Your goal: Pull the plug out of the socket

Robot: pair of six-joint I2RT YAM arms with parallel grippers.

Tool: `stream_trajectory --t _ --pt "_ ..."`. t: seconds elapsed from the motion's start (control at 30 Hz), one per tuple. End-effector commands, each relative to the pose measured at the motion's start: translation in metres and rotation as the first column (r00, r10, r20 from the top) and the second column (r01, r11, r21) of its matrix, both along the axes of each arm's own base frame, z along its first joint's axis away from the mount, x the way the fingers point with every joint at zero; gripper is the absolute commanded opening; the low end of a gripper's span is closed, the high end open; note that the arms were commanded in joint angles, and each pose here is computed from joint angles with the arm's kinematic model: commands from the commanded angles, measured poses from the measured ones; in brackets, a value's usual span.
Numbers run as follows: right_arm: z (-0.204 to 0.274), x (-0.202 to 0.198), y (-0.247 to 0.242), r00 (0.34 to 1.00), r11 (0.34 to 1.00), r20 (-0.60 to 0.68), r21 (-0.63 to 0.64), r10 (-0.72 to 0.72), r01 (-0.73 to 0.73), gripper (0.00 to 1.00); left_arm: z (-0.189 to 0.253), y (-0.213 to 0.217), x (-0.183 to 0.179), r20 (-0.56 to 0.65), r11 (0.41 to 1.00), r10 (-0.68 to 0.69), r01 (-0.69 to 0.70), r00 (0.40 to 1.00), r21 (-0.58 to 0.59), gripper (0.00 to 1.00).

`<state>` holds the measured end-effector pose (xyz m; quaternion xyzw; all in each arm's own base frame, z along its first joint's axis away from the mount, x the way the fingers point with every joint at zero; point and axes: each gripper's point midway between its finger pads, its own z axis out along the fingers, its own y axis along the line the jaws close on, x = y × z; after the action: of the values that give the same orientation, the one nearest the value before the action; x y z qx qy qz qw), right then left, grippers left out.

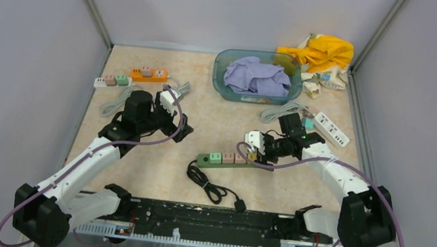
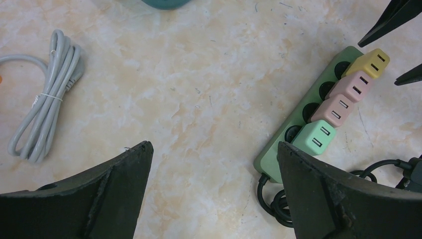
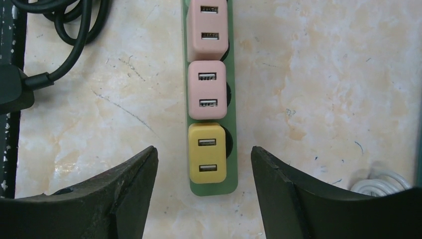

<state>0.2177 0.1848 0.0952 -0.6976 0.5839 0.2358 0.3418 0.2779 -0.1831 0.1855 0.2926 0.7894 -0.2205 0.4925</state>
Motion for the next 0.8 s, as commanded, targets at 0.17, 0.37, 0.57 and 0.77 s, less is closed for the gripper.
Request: stream_trajectory --t 0.17,0.37,0.57,0.77 --pt "-0.013 -0.001 0.005 0.996 0.995 0.047 -0.065 0.079 -0.076 0.59 -0.004 0.001 -0.001 -0.001 1.000 -0.013 0.013 1.000 0.007 1.00" --pt "-0.022 0.001 0.007 0.995 0.992 0.054 -0.103 0.079 -0.074 0.49 -0.004 0.000 -0.001 -0.001 1.000 -0.017 0.017 1.000 0.005 1.00" --pt "-0.024 0.004 0.006 0.996 0.991 0.057 -0.122 0.068 -0.060 0.33 -0.004 0.000 -0.001 0.000 1.000 -0.017 0.017 1.000 0.005 1.00" --pt "-0.024 0.004 0.006 0.996 0.990 0.060 -0.129 0.070 -0.062 0.17 -0.003 -0.001 -0.003 0.001 1.000 -0.027 0.027 1.000 -0.001 1.00"
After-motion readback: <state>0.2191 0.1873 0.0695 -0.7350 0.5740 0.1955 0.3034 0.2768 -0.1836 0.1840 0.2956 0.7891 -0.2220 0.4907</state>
